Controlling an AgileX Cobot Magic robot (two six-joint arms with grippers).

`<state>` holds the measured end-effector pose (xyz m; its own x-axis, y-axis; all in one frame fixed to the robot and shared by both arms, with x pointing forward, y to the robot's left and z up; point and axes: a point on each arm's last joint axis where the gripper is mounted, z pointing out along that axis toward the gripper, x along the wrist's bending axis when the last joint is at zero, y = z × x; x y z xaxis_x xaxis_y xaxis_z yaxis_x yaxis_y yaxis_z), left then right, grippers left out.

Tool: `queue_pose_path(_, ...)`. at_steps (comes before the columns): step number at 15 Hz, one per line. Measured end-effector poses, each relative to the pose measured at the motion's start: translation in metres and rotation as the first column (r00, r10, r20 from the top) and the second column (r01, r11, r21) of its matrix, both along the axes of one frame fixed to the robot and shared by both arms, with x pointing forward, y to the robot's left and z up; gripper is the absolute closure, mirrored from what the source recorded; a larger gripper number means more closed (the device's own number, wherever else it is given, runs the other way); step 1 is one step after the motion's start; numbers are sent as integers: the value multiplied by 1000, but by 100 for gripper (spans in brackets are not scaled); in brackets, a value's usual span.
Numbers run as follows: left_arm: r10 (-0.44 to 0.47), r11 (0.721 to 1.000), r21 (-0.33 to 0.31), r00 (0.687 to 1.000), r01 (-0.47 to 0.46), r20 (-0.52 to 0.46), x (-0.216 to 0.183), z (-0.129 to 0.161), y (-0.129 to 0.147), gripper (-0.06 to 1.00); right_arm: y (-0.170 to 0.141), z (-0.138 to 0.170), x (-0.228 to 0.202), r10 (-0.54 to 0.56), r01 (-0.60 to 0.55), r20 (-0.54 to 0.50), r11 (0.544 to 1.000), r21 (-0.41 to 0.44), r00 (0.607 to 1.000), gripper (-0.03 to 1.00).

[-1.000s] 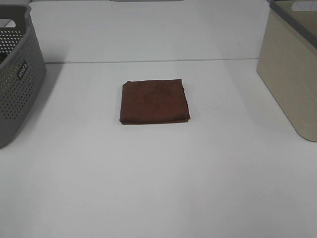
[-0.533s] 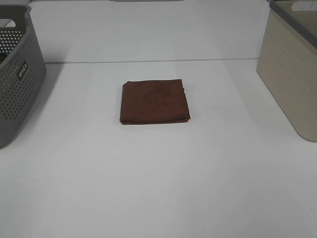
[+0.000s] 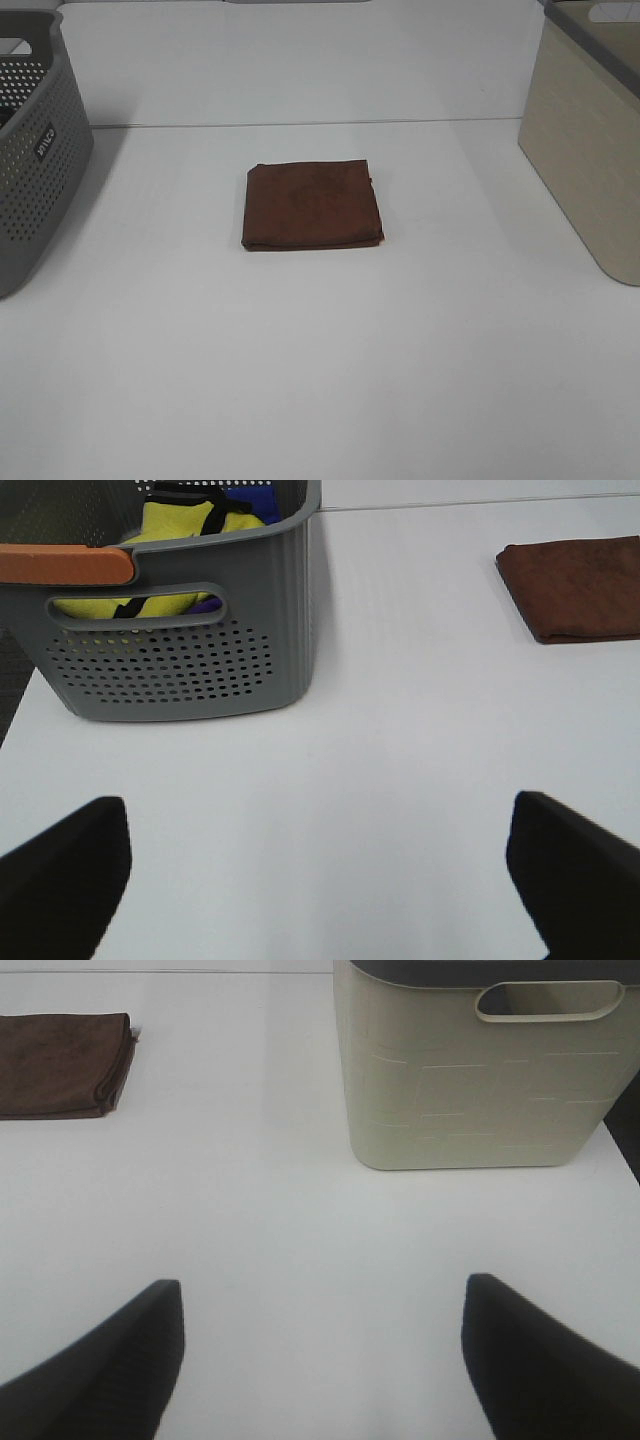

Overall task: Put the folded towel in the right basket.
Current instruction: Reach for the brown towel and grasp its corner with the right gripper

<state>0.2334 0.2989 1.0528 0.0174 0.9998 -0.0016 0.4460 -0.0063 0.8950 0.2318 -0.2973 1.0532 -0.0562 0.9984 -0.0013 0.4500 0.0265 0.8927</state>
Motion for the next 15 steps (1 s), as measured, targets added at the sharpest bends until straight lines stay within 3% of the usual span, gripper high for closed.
queue_pose_path(15,0,1000,0,1000,0,0,0,0,0,-2,0,0,0,0,0,0,1000,0,1000,24)
